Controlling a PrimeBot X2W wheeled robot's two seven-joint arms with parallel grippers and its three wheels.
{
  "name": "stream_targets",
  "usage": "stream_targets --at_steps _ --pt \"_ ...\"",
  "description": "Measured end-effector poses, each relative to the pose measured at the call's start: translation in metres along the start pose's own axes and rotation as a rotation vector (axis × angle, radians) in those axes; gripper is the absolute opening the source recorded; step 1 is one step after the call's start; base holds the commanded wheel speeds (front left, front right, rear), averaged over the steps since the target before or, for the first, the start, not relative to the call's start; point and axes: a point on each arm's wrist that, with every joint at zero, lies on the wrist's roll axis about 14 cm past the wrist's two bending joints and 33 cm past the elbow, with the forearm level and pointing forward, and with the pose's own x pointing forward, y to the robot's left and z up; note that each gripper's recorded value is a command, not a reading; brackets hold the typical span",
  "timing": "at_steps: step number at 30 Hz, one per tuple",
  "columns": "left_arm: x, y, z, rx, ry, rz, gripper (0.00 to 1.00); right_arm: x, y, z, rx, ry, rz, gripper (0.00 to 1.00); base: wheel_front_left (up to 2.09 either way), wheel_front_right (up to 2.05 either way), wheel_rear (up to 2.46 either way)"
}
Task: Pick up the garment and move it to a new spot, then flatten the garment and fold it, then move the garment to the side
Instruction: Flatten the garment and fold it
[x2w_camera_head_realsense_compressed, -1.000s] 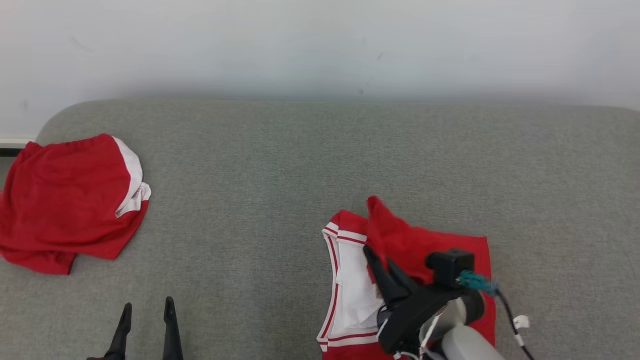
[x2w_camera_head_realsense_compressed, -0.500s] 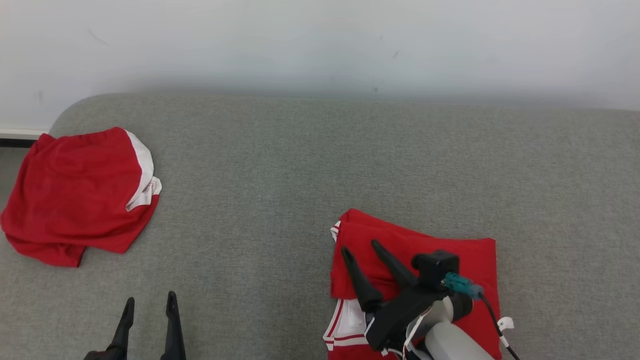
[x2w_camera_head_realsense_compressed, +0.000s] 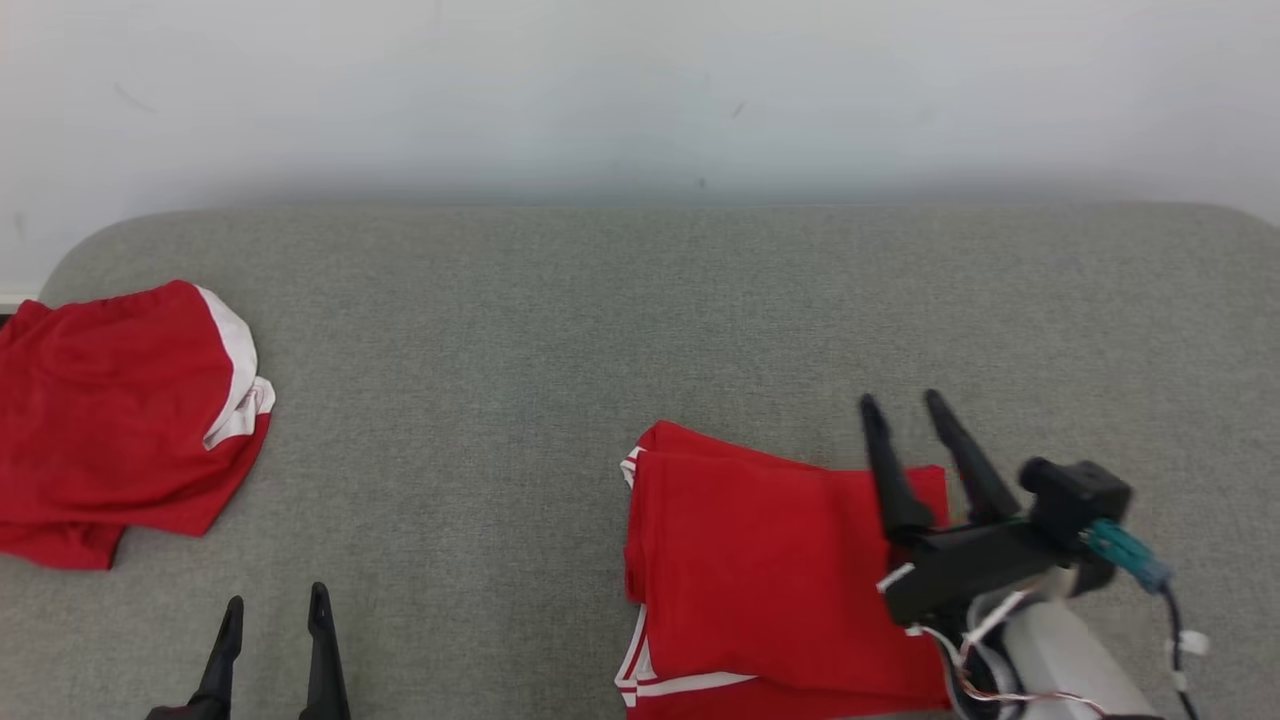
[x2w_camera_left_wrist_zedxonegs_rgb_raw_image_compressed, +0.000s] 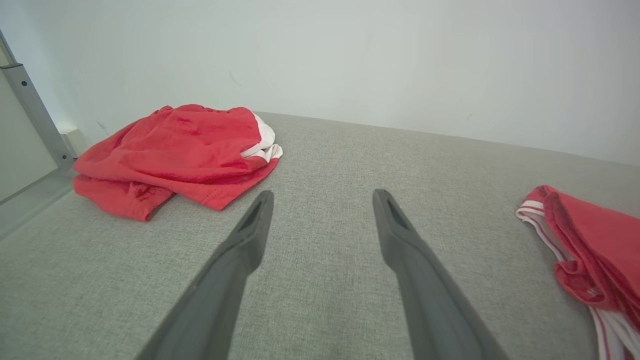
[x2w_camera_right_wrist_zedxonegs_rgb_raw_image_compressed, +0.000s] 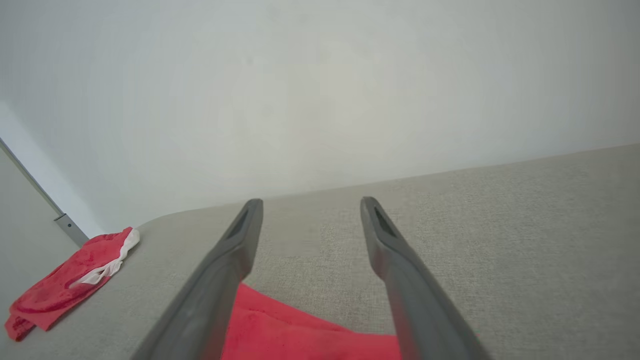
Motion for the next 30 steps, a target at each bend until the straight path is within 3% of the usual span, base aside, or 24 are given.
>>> stream_targets --at_steps 12,22,30 --pt "0.004 -0.006 0.003 0.019 -0.009 -0.028 1.0 -0.071 -0.074 0.016 -0.047 -0.06 -0.239 1.0 0.0 0.0 0.0" --pt "0.005 -0.014 0.007 0.052 -0.021 -0.065 1.0 -0.11 -0.074 0.013 -0.068 -0.058 -0.287 1.0 0.0 0.0 0.0" --pt "-0.001 -0.022 0.008 0.078 -0.025 -0.097 1.0 -0.12 -0.061 0.009 -0.093 -0.045 -0.264 1.0 0.0 0.0 0.0"
